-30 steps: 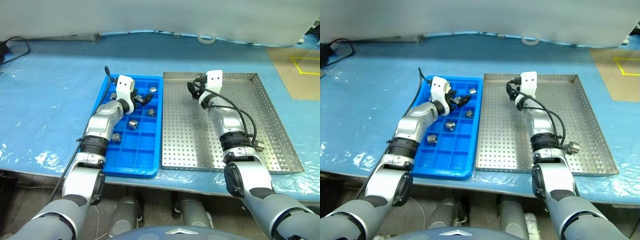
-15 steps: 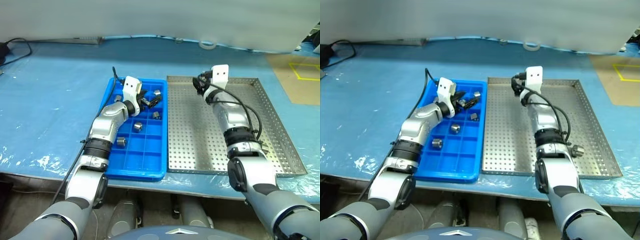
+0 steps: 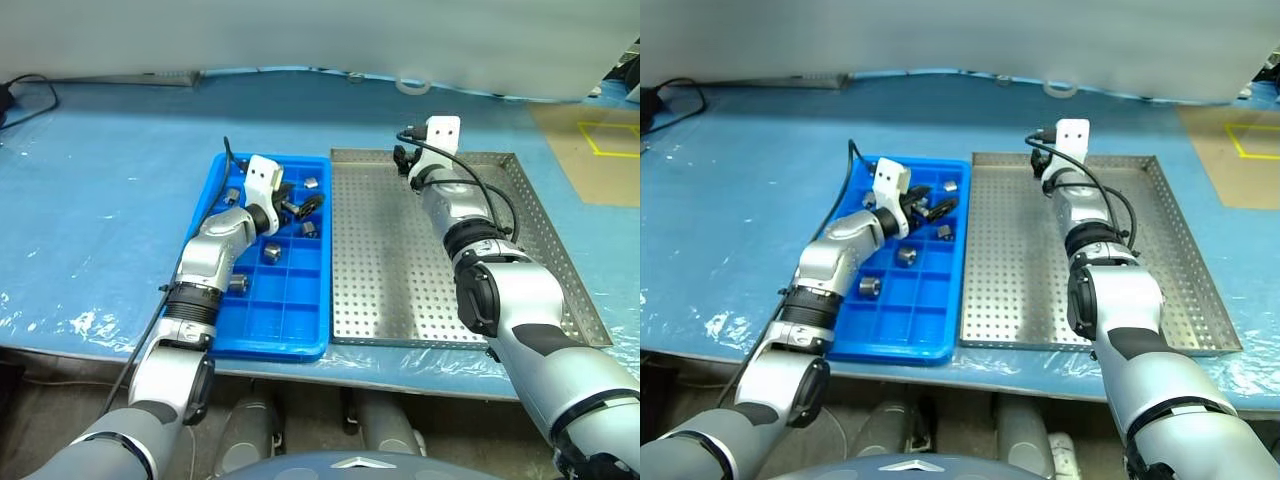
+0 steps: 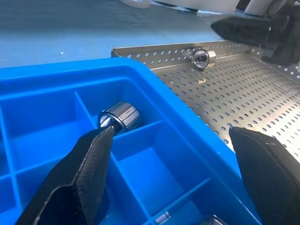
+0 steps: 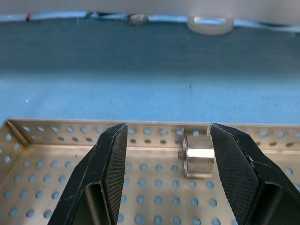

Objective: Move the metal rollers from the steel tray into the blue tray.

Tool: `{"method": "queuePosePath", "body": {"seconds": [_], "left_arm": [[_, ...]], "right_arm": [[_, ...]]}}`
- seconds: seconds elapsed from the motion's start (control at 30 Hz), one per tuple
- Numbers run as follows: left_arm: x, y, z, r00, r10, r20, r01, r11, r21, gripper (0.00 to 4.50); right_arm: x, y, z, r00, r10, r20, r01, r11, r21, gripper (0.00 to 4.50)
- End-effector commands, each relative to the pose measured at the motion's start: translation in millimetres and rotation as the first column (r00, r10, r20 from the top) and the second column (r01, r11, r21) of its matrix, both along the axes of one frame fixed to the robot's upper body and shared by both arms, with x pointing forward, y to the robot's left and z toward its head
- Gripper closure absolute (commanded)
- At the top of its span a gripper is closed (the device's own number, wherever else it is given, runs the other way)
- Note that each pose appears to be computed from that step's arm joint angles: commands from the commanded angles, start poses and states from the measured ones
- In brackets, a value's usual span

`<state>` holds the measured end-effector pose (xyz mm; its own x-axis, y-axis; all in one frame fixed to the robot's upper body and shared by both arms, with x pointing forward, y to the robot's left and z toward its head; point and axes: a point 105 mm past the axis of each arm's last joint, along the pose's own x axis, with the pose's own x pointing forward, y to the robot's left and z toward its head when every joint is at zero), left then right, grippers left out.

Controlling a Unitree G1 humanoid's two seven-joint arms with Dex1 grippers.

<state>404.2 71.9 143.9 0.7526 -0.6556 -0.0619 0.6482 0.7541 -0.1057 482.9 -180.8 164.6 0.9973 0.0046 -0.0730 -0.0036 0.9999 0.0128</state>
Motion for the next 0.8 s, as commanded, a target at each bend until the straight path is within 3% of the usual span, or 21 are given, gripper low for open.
{"method": "queuePosePath", "body": {"seconds": [0.03,0.5,0.8], "left_arm": [[-3.4,0.4,11.5,0.999,0.001,0.041,0.000,1.000,-0.009,0.33],[-6.9,1.9,10.8,0.999,0.017,0.034,-0.017,1.000,0.000,0.33],[-15.2,6.0,19.3,0.999,-0.001,0.047,0.003,0.999,-0.034,0.33]], "right_arm": [[2.2,0.6,12.3,0.999,-0.014,0.037,0.016,0.999,-0.033,1.61],[-1.9,5.1,-16.8,0.997,-0.063,-0.048,0.060,0.995,-0.076,1.61],[0.6,-3.6,4.5,0.999,-0.039,0.022,0.041,0.997,-0.071,1.61]]}}
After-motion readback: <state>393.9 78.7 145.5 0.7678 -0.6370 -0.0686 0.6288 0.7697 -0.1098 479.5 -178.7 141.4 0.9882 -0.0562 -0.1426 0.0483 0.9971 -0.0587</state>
